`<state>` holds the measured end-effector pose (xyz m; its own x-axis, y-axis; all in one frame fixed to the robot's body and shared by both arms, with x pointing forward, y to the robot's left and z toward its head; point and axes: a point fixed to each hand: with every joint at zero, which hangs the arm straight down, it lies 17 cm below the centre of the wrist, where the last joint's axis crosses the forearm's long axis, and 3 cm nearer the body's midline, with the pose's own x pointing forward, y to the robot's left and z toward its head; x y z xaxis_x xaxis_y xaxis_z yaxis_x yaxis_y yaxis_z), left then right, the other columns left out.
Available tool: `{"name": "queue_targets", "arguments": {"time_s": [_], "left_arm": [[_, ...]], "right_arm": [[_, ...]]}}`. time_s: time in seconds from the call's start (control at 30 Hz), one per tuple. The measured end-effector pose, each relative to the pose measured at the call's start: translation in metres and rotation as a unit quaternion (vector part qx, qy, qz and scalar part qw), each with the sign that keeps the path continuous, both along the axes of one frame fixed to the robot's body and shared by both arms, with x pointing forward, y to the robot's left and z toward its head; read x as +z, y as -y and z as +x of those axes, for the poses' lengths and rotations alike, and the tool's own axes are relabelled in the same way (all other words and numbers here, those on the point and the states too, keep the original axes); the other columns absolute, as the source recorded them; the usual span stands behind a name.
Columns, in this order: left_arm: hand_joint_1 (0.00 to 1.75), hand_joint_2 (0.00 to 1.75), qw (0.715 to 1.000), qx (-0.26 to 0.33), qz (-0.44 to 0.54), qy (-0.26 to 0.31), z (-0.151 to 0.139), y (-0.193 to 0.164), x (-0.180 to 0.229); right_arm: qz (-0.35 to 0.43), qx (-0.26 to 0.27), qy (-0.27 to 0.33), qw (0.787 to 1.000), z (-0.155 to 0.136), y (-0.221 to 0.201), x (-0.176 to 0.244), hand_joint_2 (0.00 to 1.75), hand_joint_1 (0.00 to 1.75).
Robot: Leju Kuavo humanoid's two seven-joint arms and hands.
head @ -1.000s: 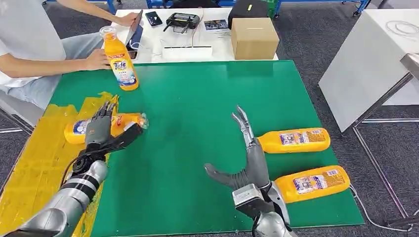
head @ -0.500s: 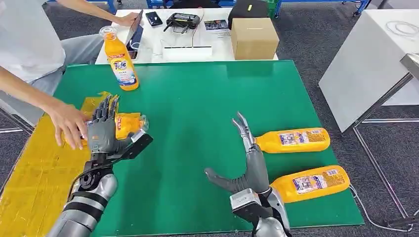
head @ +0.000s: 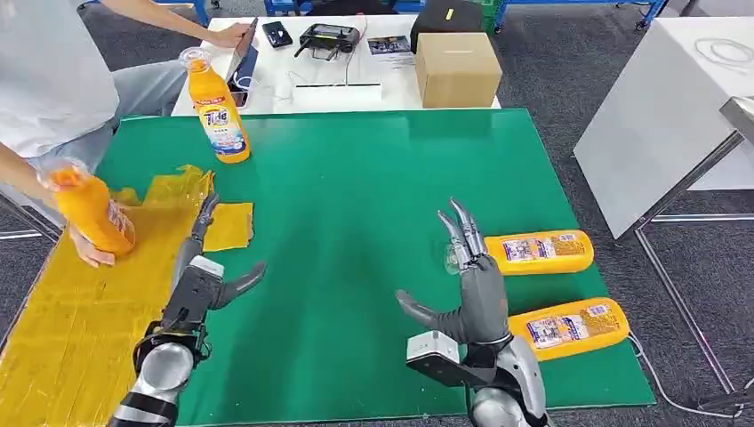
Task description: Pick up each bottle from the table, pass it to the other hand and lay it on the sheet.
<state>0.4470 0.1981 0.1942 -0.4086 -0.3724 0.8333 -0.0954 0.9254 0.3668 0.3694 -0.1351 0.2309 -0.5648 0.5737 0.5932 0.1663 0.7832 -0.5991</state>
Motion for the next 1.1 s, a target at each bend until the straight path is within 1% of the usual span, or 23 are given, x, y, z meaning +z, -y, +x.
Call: {"name": "queue_targets", "arguments": {"time_s": [0.33,0.37,0.4,0.43,0.47,0.53,0.57,0.6,0.73,1.1], "left_arm": [[0.0,1.75,1.0,-0.001,-0.004,0.012,-0.004,0.0,0.01],[0.0,1.75,1.0,-0.005,-0.008,0.01,-0.004,0.001,0.01],[0.0,1.75,0.999,-0.022,-0.027,0.004,-0.005,0.004,0.009],[0.0,1.75,0.997,-0.05,-0.067,-0.007,-0.008,0.009,0.008],[0.0,1.75,0.993,-0.069,-0.097,-0.014,-0.011,0.012,0.008],[0.0,1.75,0.989,-0.079,-0.124,-0.019,-0.017,0.013,0.007],[0.0,1.75,0.988,-0.081,-0.127,-0.02,-0.02,0.013,0.006],[0.0,1.75,0.988,-0.081,-0.129,-0.021,-0.021,0.013,0.005],[0.0,1.75,0.987,-0.082,-0.136,-0.018,-0.022,0.013,0.008],[0.0,1.75,0.986,-0.084,-0.141,-0.02,-0.022,0.013,0.008]], "right_arm": [[-0.006,-0.002,0.0,1.0,0.001,0.004,-0.002,1.75,0.0],[-0.01,-0.004,-0.002,1.0,0.001,0.004,-0.003,1.75,0.0],[-0.037,-0.013,-0.015,0.999,0.006,0.007,-0.01,1.75,0.0],[-0.088,-0.036,-0.034,0.995,0.014,0.015,-0.023,1.75,0.0],[-0.133,-0.057,-0.036,0.989,0.021,0.03,-0.032,1.75,0.0],[-0.174,-0.08,-0.031,0.981,0.034,0.062,-0.039,1.75,0.0],[-0.195,-0.096,-0.028,0.976,0.042,0.084,-0.042,1.75,0.0],[-0.206,-0.106,-0.026,0.972,0.046,0.097,-0.042,1.75,0.0],[-0.236,-0.122,-0.031,0.963,0.053,0.118,-0.048,1.75,0.0],[-0.266,-0.152,-0.051,0.951,0.067,0.16,-0.054,1.75,0.0]]}}
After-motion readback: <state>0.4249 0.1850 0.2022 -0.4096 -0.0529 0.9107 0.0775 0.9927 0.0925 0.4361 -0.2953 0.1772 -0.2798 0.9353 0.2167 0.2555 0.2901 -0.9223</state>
